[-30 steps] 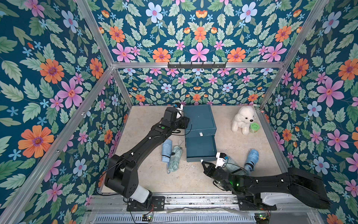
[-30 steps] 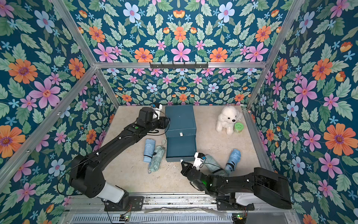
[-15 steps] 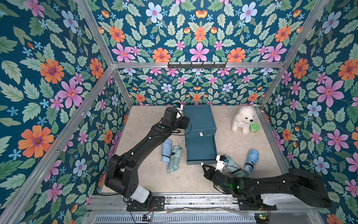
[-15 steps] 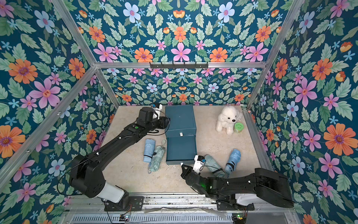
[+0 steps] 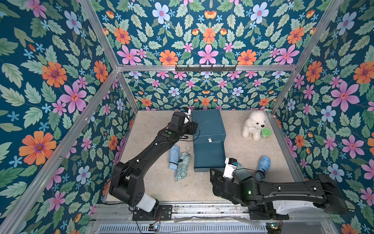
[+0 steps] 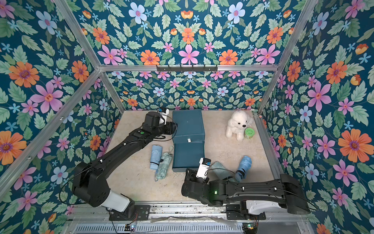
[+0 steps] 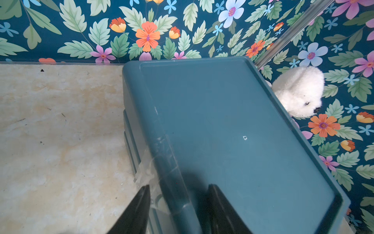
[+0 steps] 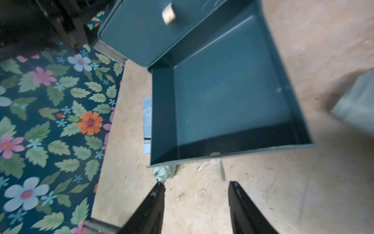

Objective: Place the umbrella in the drawer by color
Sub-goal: Pick up the umbrella from the center of the board.

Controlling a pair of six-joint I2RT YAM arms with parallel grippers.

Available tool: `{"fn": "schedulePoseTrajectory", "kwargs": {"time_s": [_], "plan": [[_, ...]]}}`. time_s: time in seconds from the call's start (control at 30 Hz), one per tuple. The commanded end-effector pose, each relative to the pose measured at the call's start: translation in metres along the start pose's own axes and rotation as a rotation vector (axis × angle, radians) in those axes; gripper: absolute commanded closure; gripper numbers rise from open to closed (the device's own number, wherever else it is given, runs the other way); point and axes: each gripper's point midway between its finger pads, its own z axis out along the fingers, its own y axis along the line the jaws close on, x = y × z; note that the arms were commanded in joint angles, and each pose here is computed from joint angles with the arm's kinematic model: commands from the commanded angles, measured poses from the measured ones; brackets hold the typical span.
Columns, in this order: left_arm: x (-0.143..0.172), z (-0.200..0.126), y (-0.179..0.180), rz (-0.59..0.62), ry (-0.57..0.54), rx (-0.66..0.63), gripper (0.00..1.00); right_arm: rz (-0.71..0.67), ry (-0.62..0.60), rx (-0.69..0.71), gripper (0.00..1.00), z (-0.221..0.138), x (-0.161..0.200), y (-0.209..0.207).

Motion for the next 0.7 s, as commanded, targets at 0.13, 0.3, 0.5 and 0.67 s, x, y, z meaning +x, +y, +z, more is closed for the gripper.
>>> {"fn": "schedulePoseTrajectory", "kwargs": {"time_s": [0.13, 0.3, 0.5, 0.67], "plan": [[0.022, -0.025, 0.004, -0.033, 0.104, -0.037, 0.45, -0.163, -0.133, 0.281, 0.41, -0.038, -0.094, -0.051], [-0.005, -0.052, -0.008, -0.074, -0.011, -0.003, 0.41, -0.048, -0.081, 0.492, 0.32, -0.021, -0.135, -0.109], [-0.016, -0.073, -0.019, -0.129, -0.078, 0.054, 0.37, 0.145, -0.061, 0.629, 0.31, 0.001, -0.142, -0.197], [0.001, -0.074, -0.041, -0.159, -0.008, 0.187, 0.40, 0.314, -0.053, 0.677, 0.31, 0.009, -0.124, -0.252]]}}
